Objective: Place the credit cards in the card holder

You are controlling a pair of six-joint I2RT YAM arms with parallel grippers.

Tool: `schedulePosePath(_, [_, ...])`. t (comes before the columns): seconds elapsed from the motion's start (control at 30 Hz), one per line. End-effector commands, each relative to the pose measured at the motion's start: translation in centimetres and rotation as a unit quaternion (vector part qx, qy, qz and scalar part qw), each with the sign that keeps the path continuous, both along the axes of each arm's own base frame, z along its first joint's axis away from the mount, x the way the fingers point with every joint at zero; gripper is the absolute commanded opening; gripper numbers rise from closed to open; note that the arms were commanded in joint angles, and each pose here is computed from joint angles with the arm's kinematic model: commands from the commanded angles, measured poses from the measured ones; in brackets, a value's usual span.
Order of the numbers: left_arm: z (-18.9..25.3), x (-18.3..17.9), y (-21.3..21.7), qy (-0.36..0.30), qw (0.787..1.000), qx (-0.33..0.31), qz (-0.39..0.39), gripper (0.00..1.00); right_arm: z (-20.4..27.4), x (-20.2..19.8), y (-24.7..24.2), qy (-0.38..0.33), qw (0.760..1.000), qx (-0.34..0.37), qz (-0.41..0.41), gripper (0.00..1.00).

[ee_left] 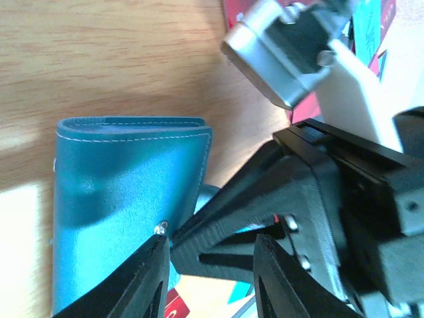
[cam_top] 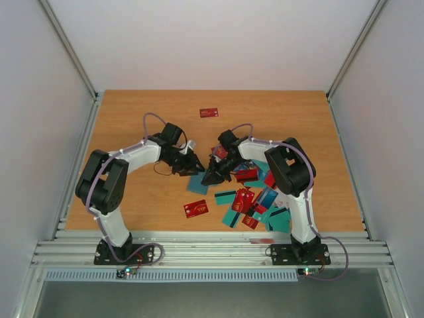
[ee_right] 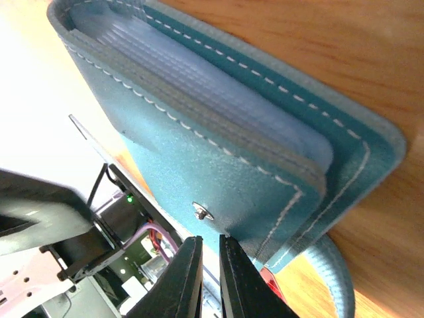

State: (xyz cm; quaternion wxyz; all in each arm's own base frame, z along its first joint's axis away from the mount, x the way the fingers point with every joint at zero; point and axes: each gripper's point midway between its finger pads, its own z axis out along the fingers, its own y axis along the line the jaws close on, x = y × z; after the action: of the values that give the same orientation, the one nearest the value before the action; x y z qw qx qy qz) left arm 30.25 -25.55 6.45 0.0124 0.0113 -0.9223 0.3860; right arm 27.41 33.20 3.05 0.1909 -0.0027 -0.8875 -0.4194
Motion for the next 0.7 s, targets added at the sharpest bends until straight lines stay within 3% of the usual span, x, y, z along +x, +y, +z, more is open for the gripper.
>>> schedulePosePath(0.0, [1.8, -0.5, 1.2, -0.042, 0.998, 0.038, -0.037, 0.37, -5.3, -1.5, -3.0, 0.026, 0.995, -0.098, -0.003, 0.11])
schedulePosePath(0.27, [-1.1, -1.7, 3.4, -0.043, 0.989, 0.110, -0.087, 0.42, -4.7, -1.2, -3.0, 0.016, 0.995, -0.099, 0.007, 0.11])
schedulePosePath(0.67, [-4.5, -3.0, 2.8, -0.006, 0.992, 0.085, -0.091, 0.41, -3.9, -0.5, -2.8, 0.004, 0.995, -0.102, 0.024, 0.11])
